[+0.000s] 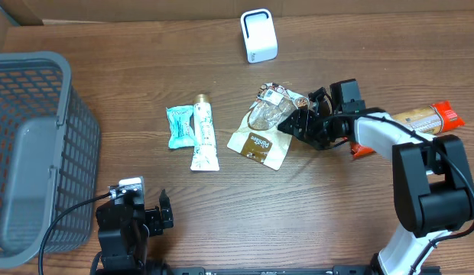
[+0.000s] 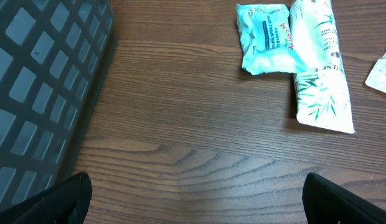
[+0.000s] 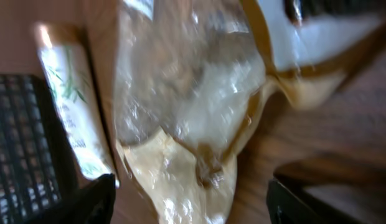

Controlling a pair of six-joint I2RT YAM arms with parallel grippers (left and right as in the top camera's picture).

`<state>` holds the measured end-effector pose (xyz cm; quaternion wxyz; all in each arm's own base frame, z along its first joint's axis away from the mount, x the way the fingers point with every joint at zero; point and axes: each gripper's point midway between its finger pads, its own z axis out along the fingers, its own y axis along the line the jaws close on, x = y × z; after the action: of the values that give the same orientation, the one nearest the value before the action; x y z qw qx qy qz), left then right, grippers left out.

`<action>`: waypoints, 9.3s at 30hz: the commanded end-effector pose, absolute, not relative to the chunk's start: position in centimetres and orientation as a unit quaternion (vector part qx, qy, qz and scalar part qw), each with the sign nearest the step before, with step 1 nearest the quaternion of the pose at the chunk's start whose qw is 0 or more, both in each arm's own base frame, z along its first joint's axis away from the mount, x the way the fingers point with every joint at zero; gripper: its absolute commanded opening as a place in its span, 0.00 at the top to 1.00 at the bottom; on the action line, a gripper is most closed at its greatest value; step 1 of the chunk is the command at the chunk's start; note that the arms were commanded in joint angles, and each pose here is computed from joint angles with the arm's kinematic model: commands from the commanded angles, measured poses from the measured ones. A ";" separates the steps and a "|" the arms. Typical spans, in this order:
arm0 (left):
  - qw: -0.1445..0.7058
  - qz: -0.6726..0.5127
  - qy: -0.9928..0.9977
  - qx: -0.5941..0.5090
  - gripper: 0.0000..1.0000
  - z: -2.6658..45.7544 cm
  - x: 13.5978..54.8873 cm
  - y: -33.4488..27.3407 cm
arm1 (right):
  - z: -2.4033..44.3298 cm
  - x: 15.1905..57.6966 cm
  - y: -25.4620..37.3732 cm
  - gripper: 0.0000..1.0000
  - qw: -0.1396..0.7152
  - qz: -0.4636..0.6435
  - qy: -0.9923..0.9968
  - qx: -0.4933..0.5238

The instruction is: Scan the item barcode

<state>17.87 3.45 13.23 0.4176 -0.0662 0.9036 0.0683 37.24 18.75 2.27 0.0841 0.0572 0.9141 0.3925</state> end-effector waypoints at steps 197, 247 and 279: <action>0.411 0.069 0.907 -0.058 0.00 12.9 17.6 3.4 | 23.2 56.9 23.9 0.96 0.525 -0.364 0.581 -0.504; 0.411 0.069 0.907 -0.058 0.01 12.9 17.6 3.4 | 9.0 38.1 -15.6 0.94 0.281 0.209 0.832 0.430; 0.411 0.069 0.907 -0.058 0.00 12.9 17.6 3.4 | 29.5 38.7 4.0 0.00 0.398 0.343 0.844 0.102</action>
<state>17.57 3.43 12.88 0.4090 -0.0659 0.9076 0.0683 38.48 -0.15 29.56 0.4159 0.1753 0.8397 0.3020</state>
